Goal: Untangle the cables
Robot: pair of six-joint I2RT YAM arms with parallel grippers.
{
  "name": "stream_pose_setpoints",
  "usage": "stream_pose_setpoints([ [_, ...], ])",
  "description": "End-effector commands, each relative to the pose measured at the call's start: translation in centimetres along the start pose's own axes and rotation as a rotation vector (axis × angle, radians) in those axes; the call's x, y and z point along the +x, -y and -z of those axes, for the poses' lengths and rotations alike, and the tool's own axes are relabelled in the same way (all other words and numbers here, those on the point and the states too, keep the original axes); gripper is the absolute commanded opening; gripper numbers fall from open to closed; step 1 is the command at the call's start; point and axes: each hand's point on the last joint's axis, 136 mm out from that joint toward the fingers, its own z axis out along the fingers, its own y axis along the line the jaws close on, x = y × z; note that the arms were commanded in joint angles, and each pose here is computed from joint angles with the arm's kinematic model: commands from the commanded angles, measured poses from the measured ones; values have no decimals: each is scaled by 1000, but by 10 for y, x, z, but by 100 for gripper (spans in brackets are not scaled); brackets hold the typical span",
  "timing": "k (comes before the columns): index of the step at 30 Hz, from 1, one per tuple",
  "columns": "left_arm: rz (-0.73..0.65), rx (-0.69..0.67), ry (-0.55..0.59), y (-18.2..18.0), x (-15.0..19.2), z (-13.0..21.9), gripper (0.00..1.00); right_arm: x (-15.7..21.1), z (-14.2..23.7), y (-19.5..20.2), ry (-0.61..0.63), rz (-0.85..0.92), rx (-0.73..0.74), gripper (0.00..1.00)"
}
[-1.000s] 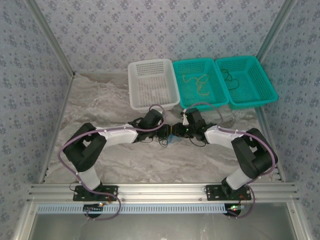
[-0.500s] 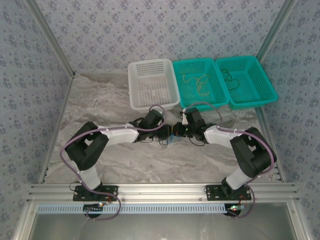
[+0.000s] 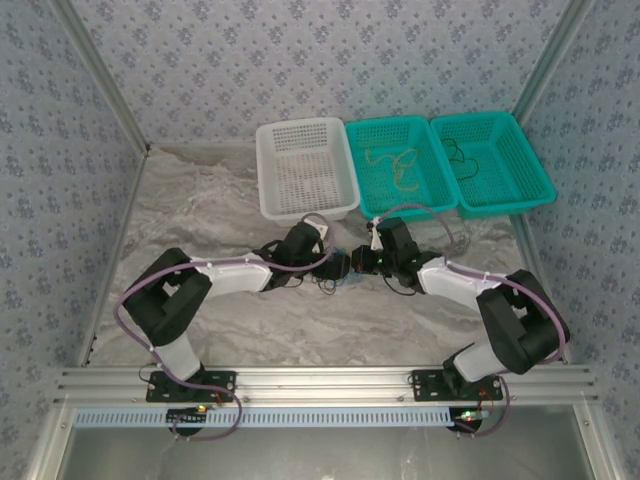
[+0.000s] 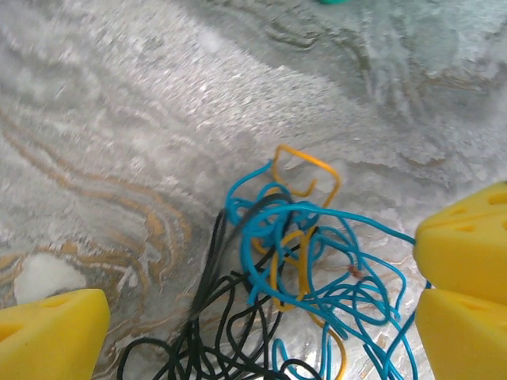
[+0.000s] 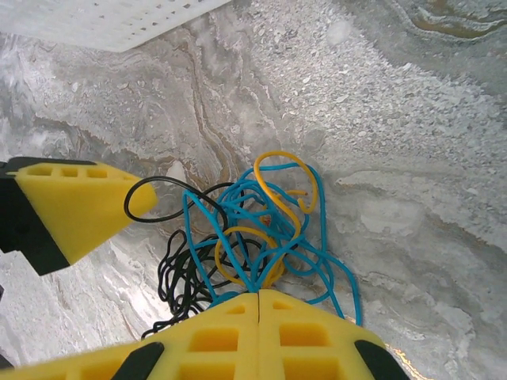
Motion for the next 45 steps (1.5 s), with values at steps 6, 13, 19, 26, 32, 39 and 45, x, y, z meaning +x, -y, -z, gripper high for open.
stream_pose_setpoints([
  [6, -379, 59, 123, 34, -10, -3, 99, -6, 11, -6, -1, -87, -29, 0],
  [13, -433, 56, 153, 45, -7, -14, 99, -14, 16, -6, 21, -140, -19, 0],
  [19, -398, 60, 115, 46, 0, -31, 95, -18, 19, -15, 31, -157, -55, 0],
  [26, -351, 56, 36, 39, 19, -43, 75, -28, 34, -14, 102, -163, -35, 0],
  [32, -305, 58, -10, 36, 32, -49, 45, -41, 54, -11, 181, -160, -13, 0],
  [39, -288, 39, -23, 31, 35, -51, 41, -55, 77, -10, 282, -148, -5, 0],
  [45, -267, 29, -26, 27, 35, -53, 41, -63, 97, -5, 352, -134, 28, 0],
])
